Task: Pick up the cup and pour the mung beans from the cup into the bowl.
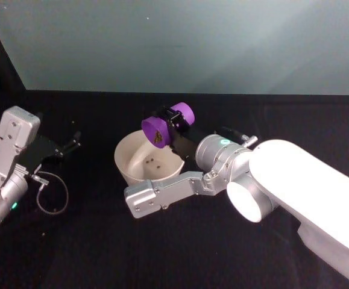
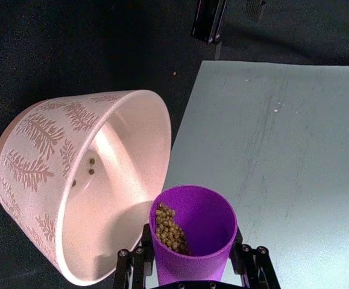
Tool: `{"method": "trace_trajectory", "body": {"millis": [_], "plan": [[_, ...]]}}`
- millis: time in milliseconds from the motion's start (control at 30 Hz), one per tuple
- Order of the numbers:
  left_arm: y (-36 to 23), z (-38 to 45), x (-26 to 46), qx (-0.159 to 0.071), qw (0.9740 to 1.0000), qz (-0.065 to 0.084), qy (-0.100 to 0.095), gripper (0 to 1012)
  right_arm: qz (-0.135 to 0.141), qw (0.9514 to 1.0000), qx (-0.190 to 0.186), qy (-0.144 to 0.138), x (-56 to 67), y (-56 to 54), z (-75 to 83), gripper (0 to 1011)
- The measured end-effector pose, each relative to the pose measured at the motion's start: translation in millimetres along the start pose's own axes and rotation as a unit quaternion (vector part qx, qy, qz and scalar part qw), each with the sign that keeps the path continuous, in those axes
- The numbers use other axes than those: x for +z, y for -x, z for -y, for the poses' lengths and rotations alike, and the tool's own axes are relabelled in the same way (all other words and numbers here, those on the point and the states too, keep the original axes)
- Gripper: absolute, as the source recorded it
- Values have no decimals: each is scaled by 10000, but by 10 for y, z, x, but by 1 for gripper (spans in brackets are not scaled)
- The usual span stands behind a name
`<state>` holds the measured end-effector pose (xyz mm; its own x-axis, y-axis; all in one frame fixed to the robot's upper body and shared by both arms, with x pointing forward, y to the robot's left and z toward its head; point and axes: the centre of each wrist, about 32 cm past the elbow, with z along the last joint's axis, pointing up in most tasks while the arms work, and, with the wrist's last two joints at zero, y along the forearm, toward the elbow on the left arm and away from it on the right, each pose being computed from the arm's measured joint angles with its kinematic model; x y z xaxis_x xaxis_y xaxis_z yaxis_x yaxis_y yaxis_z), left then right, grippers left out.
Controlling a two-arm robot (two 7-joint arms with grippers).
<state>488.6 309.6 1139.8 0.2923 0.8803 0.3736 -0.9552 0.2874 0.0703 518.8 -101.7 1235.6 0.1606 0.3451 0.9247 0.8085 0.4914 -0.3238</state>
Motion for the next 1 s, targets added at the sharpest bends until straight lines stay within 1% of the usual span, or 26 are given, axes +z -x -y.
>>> {"method": "trace_trajectory", "body": {"millis": [133, 433, 1000], "plan": [[0, 0, 0, 0, 10000, 0, 0, 1000, 40, 10000, -1, 12, 4, -7, 6, 719], [0, 0, 0, 0, 10000, 0, 0, 1000, 232, 9997, 5, 72, 35, -13, -2, 719], [0, 0, 0, 0, 10000, 0, 0, 1000, 219, 9997, 19, 53, 35, -17, 5, 720]]}}
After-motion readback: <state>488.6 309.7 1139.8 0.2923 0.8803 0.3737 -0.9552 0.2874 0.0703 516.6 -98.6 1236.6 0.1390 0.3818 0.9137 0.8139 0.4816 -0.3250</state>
